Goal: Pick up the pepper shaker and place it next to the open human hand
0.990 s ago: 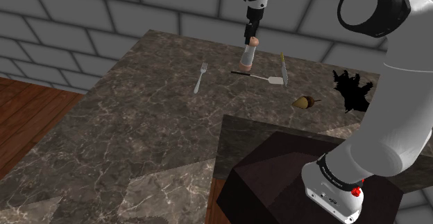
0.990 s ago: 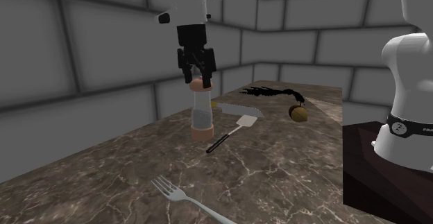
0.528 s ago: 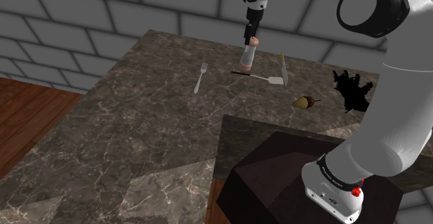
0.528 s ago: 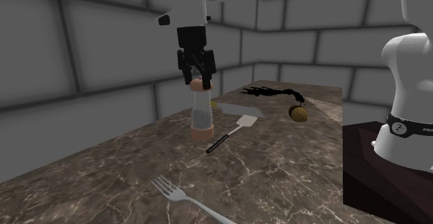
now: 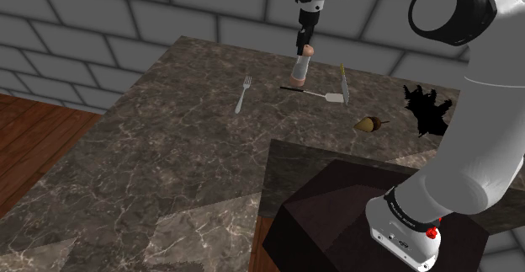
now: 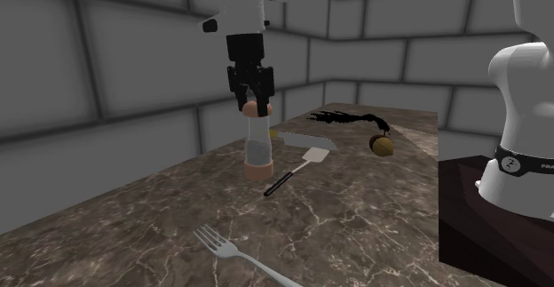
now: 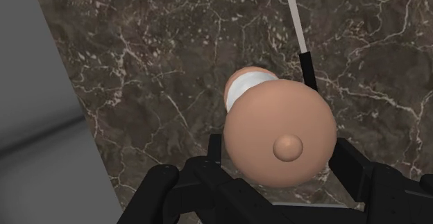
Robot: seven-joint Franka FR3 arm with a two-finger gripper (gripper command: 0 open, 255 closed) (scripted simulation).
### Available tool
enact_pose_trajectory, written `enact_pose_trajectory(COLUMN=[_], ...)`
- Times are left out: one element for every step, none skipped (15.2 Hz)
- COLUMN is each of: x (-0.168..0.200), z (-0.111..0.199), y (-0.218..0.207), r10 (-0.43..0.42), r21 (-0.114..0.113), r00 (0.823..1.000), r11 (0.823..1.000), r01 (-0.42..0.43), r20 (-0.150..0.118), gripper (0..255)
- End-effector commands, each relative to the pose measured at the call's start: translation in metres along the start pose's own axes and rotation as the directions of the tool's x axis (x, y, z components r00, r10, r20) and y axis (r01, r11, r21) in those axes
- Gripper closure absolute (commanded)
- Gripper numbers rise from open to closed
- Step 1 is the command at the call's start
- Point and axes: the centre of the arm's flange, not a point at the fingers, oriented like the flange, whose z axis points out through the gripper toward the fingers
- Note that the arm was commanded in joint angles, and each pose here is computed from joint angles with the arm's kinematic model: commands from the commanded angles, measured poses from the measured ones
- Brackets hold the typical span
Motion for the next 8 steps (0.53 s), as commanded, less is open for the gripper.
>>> enact_pose_trajectory(x=[0.0,0.0,-0.001,-0.001,-0.002,-0.002,-0.002,-0.003], z=[0.0,0.0,-0.005,-0.01,-0.015,-0.021,-0.026,-0.031], y=[0.0,0.0,0.0,0.0,0.0,0.0,0.0,0.0], r10=[0.0,0.0,0.0,0.0,0.0,0.0,0.0,0.0], r21=[0.0,0.0,0.0,0.0,0.0,0.0,0.0,0.0], r00=[1.0,1.0,1.0,1.0,1.0,1.0,1.0,1.0], r11=[1.0,1.0,1.0,1.0,1.0,1.0,1.0,1.0], r01=[0.0,0.0,0.0,0.0,0.0,0.0,0.0,0.0], r20=[0.0,0.0,0.0,0.0,0.0,0.0,0.0,0.0], gripper=[255,255,255,255,255,255,255,255])
